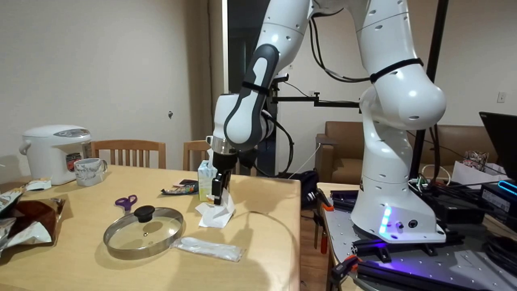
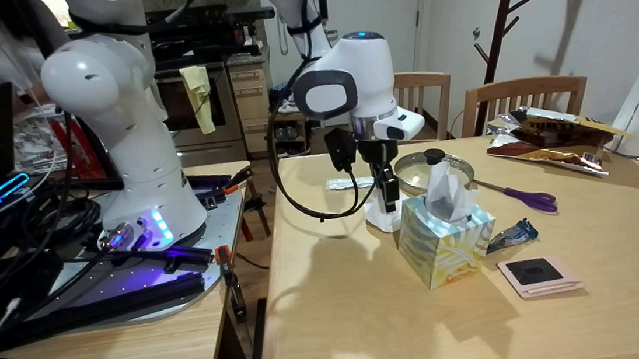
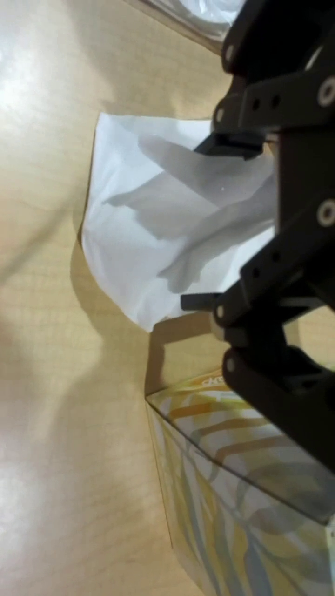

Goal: Put a tissue on the table then put the pack on the table on it

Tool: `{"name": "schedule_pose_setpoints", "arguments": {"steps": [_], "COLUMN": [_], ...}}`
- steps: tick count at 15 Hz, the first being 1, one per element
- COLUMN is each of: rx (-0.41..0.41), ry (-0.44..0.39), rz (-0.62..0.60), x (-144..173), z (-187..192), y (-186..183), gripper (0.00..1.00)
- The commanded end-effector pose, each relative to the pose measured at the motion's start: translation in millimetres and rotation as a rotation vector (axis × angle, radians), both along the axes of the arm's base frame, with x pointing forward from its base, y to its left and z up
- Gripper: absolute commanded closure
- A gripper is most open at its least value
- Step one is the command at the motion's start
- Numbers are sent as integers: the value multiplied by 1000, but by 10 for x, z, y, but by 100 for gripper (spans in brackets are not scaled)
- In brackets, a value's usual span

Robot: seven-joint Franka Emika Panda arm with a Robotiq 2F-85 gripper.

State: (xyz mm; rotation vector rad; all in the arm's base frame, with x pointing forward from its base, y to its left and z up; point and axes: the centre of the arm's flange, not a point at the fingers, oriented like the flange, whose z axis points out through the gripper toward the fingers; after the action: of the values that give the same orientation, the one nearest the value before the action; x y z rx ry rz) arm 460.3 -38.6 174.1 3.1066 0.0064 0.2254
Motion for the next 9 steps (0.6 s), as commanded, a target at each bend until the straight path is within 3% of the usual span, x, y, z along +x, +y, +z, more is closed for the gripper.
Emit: {"name": "schedule_pose_setpoints", "arguments": {"steps": [1,6,9], "rx": [39,86,68], "ry": [14,23,-26], "rz": [-39,-115,-139], "x": [2,-98,-117], "z": [113,137,319], "y": [34,115,185], "gripper": [4,0,0]}}
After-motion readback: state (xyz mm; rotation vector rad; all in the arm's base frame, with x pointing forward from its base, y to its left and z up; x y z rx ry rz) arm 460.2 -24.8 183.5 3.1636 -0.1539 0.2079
